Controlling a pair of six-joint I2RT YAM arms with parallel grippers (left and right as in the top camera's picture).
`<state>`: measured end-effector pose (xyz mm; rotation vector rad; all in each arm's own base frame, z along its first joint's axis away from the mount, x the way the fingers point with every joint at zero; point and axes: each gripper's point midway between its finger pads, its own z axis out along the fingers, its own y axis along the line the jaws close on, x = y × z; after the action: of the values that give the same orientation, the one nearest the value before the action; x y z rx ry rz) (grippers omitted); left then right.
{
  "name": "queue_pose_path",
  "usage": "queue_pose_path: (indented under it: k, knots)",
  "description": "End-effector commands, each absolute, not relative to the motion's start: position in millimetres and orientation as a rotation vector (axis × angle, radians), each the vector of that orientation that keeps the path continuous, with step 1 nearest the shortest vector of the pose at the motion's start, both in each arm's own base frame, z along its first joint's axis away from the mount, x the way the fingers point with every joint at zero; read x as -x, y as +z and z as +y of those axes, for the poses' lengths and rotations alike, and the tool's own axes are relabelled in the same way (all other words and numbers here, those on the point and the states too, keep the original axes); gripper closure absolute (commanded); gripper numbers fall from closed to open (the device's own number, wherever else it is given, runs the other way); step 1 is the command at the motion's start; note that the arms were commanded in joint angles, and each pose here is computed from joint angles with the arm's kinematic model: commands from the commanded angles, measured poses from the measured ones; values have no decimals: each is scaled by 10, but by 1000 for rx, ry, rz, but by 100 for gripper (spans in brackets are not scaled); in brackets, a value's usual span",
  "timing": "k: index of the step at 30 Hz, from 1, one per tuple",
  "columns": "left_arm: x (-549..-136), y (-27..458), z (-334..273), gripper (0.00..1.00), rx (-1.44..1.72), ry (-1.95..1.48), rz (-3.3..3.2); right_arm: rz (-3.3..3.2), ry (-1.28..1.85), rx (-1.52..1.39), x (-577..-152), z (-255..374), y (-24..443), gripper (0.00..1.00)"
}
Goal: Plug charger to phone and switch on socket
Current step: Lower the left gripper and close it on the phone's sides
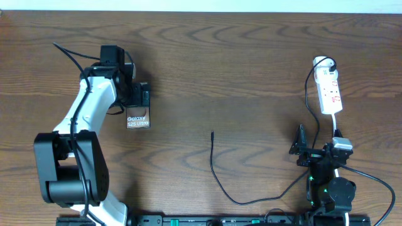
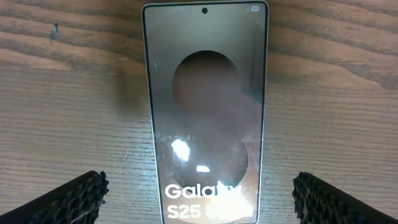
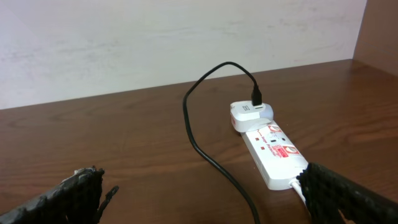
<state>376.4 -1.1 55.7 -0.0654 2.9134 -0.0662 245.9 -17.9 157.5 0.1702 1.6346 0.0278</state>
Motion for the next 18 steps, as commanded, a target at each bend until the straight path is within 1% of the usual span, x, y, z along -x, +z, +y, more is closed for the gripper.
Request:
queue_pose_path:
  k: [1,5,6,7,11,12,13,15,16,18]
  knots:
    - [-3798,572,-8,2,44,-57,2911,1633,20,-166,-2455,-180,1575,1]
    - [-3810,573,-8,1,43,-57,2906,1633,20,-166,-2455,-180,1575,1]
    - [-3816,574,-7,4,43,-57,2904,1633,20,-166,-2455,-180,1575,1]
    - [-3826,577,-8,2,43,-57,2900,1633,20,-166,-2455,-180,1575,1]
    - [-3827,577,-7,2,43,-57,2900,1633,20,-166,-2455,-180,1575,1]
    - [-3827,577,-7,10,42,-56,2899,1633,20,-166,-2455,-180,1575,1]
    - [-3834,579,-7,57,42,-56,2897,1633,20,-166,-2455,-180,1575,1]
    - [-3837,580,-6,87,44,-57,2895,1633,20,-166,-2455,-180,1575,1]
    - [-3843,581,-7,85,43,-57,2893,1633,20,-166,-2455,-180,1575,1]
    - [-3845,582,-8,16,43,-58,2892,1633,20,-166,-2455,-180,1575,1]
